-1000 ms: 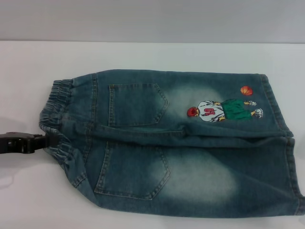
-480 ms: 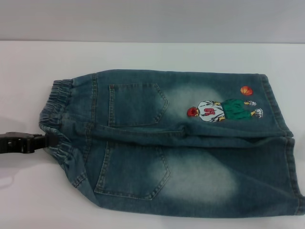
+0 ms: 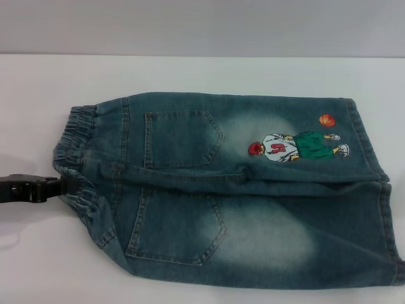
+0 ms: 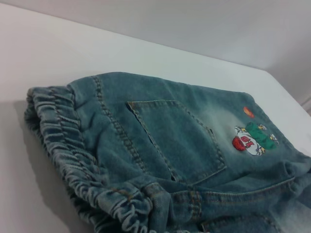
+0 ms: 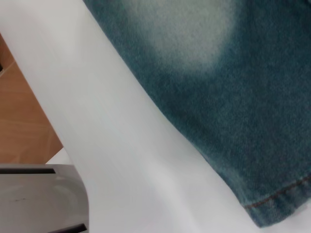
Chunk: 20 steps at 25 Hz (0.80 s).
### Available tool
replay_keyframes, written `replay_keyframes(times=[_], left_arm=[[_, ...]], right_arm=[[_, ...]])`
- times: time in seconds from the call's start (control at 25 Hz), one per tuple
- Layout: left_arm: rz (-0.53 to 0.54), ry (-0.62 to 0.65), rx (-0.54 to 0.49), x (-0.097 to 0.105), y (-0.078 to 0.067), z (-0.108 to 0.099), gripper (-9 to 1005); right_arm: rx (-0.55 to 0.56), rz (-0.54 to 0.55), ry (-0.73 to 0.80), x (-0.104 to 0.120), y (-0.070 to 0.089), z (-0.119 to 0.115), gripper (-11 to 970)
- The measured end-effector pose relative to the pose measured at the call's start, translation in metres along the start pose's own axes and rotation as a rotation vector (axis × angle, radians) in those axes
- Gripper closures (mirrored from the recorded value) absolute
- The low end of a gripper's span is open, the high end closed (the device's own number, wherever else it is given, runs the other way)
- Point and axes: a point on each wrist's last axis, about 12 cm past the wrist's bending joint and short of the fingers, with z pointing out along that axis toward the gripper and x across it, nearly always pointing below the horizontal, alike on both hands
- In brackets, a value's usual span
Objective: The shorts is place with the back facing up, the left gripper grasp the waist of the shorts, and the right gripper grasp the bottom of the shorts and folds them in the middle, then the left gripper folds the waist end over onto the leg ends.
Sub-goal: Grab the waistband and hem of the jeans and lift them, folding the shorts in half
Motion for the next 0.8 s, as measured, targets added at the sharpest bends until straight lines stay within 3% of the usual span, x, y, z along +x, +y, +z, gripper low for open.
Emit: replay_keyframes(times=[0.8], left_arm=[[-0.006,0.013,0.007,0.0010,-0.0011,0.0003,963]], right_arm=[[0.015,0.004,0.009,-0.0008,-0.0009,0.0052,326]])
